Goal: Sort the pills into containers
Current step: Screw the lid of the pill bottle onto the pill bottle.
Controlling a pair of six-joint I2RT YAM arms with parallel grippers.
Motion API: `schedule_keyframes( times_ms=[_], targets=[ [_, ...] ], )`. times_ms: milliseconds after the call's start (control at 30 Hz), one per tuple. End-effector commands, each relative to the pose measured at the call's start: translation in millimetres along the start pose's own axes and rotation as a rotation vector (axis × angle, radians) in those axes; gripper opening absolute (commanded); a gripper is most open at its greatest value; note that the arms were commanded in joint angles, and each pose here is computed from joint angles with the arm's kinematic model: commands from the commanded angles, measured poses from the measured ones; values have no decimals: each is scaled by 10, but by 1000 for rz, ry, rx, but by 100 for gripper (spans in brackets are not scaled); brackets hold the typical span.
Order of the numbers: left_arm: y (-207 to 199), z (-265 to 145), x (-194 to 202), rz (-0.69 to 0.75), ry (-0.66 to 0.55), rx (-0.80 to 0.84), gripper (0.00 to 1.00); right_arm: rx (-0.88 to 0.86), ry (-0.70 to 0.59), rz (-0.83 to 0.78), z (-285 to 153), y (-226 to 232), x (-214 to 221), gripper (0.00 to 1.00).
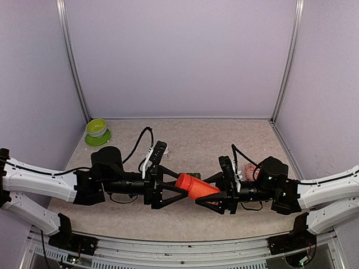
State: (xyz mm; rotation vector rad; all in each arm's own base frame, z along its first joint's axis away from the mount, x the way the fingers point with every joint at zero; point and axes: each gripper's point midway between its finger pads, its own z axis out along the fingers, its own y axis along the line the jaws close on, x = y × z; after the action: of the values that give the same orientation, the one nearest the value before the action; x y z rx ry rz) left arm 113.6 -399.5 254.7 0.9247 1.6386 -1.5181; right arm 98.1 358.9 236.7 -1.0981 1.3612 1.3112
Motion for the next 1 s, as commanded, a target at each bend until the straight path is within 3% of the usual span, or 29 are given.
schedule_keyframes(
  times_ms=[0, 333, 967],
  targets=[
    [-41, -75, -39, 2, -42, 4, 98, -12, -94, -33, -3, 75, -324, 27],
    [-63, -227, -335, -78, -175, -35, 99, 96, -106, -60, 33, -111, -443, 27],
    [74, -156, -468, -142, -213, -111, 99, 234, -42, -48, 178, -425, -331, 25]
  ],
)
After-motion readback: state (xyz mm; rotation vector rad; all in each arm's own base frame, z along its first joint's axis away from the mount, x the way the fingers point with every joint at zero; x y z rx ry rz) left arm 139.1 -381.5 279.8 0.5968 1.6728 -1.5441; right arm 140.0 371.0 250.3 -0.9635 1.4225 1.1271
